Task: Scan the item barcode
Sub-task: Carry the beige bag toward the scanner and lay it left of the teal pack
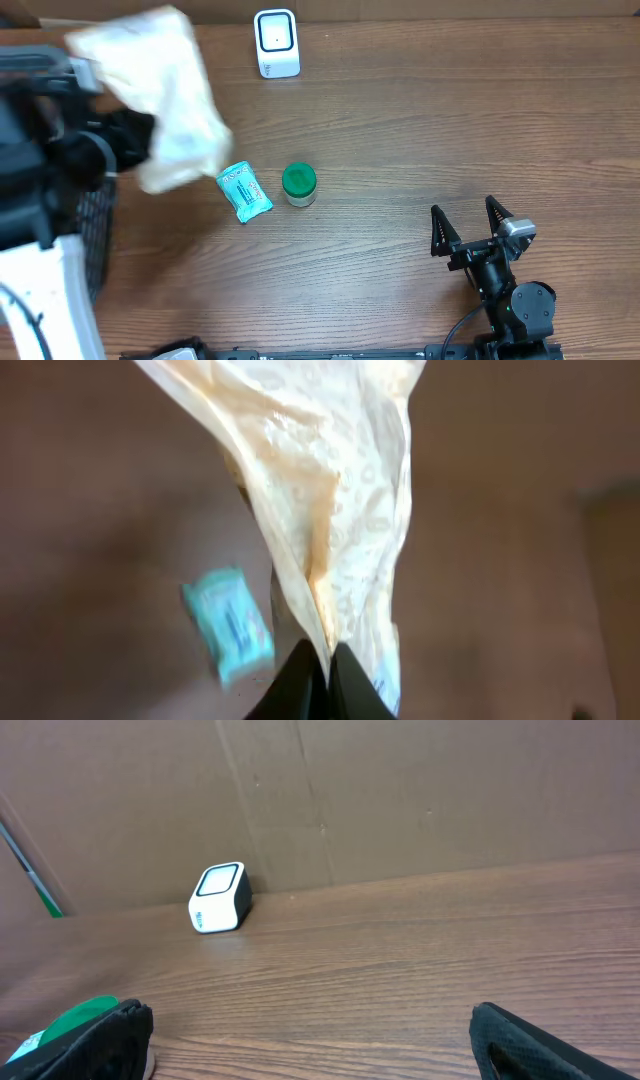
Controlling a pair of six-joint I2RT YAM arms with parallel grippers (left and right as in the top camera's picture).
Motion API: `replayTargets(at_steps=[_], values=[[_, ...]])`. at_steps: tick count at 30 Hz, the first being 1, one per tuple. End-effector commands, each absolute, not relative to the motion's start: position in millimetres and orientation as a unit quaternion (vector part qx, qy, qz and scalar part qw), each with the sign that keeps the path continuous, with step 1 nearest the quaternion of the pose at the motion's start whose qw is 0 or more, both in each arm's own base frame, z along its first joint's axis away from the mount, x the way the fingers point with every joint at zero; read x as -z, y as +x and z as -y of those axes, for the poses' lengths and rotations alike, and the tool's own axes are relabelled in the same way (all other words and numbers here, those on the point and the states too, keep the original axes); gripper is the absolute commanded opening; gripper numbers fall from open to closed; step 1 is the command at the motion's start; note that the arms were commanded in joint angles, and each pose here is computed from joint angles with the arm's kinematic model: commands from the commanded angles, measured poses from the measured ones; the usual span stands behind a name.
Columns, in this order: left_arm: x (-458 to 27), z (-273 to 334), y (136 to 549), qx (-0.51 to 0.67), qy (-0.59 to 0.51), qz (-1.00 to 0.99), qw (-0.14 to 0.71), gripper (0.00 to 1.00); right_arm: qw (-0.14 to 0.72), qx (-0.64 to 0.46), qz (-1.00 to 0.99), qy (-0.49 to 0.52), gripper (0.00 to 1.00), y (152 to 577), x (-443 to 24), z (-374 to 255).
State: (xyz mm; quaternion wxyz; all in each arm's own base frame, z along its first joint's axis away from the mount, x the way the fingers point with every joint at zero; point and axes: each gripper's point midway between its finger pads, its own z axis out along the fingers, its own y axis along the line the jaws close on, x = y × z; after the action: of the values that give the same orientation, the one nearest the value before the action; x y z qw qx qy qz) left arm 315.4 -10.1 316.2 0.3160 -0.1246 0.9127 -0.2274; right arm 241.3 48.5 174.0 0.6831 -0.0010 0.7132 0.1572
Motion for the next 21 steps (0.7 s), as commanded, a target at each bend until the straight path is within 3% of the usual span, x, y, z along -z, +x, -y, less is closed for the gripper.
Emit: replayTargets(at_steps=[1, 9, 21], values=[[-266.5, 10.3, 317.8, 0.159, -0.104, -0.954, 0.233, 0.04, 0.684, -0.151, -0.713, 0.002, 1.0, 242.0, -171.2, -46.0], [-165.2, -8.1, 324.3, 0.072, -0.12, -0.989, 0.054, 0.04, 0.684, -0.151, -0.713, 0.002, 1.0, 242.0, -171.2, -46.0], [-62.1, -17.0, 343.4, 0.041, -0.097, -0.993, -0.056, 0.05, 0.684, -0.151, -0.713, 0.002, 1.0, 242.0, -171.2, -46.0]])
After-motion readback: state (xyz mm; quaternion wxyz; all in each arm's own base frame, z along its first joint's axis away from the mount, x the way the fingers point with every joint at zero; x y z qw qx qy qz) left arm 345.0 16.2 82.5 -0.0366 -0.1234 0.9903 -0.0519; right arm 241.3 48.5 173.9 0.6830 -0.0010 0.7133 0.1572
